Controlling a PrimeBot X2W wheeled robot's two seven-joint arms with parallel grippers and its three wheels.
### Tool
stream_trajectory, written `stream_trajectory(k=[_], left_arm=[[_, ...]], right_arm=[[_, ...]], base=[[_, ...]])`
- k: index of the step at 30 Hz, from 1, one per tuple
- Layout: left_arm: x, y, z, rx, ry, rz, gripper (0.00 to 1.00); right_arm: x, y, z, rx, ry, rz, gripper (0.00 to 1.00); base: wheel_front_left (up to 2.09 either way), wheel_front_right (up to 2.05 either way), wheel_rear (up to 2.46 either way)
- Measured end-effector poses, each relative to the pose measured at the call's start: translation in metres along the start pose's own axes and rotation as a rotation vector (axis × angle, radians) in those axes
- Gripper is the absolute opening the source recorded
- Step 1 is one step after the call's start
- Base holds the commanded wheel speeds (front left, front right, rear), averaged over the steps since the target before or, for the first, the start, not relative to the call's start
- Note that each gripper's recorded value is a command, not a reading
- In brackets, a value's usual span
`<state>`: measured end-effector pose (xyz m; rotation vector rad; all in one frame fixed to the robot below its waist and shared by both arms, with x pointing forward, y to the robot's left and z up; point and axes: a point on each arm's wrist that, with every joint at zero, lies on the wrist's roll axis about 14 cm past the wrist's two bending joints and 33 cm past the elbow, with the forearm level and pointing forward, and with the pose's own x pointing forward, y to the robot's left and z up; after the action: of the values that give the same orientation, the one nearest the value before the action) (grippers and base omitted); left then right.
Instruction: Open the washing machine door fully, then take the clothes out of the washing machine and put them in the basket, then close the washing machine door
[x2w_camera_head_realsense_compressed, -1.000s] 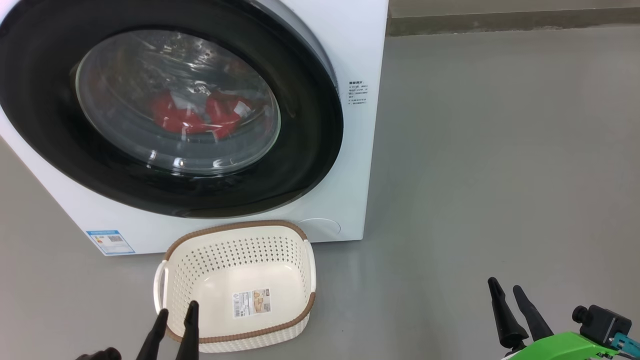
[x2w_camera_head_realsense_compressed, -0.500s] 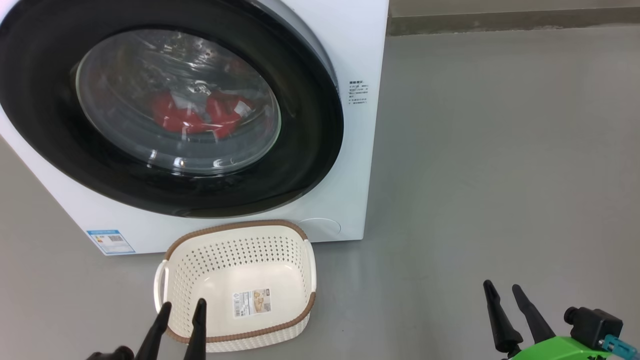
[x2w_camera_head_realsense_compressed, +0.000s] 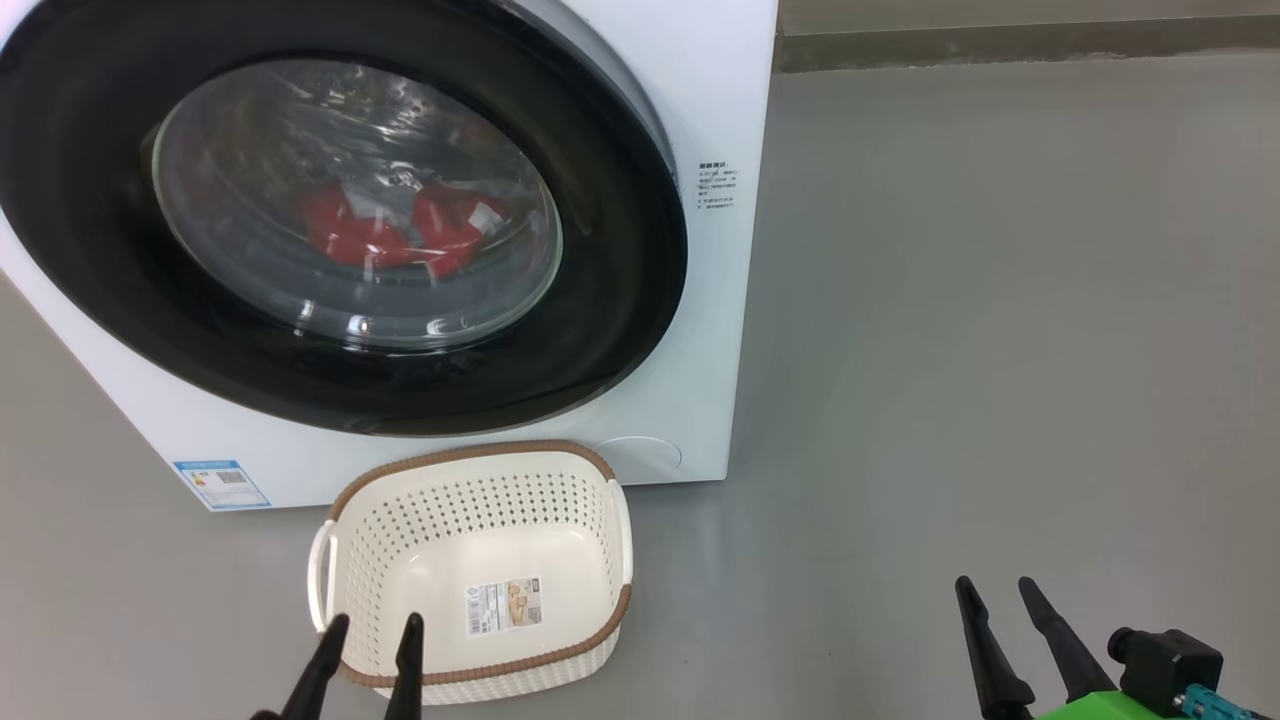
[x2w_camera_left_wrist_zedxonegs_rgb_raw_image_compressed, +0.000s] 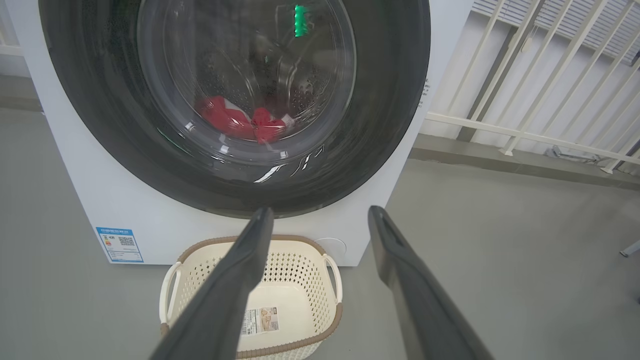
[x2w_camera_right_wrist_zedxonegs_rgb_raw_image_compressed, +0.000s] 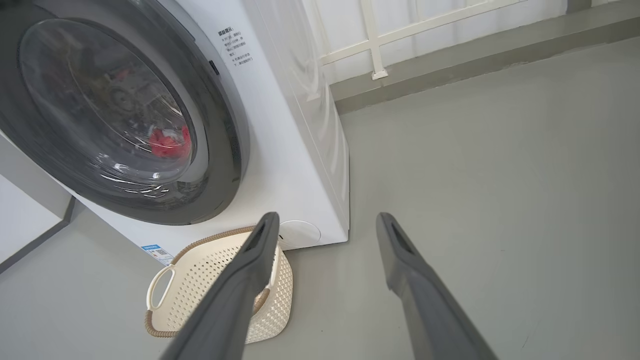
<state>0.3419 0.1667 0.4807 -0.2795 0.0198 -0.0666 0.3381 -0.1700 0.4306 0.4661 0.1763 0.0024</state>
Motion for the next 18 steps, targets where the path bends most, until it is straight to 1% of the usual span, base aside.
stream_trajectory(k=[3, 13, 18], left_arm=[[-0.003, 0.001, -0.002, 0.002, 0.003, 0.003, 1.0], [-0.003, -0.001, -0.001, 0.071, -0.013, -0.014, 1.0], [-0.002, -0.001, 0.0, 0.071, -0.013, -0.014, 1.0]], right_arm=[[0.0, 0.001, 0.001, -0.032, -0.004, 0.005, 1.0], [-0.007, -0.007, -0.003, -0.105, -0.004, -0.008, 1.0], [-0.01, -0.009, -0.004, -0.101, -0.004, -0.019, 1.0]], base=[[0.0, 0.0, 0.0], [0.0, 0.0, 0.0], [0.0, 0.0, 0.0]])
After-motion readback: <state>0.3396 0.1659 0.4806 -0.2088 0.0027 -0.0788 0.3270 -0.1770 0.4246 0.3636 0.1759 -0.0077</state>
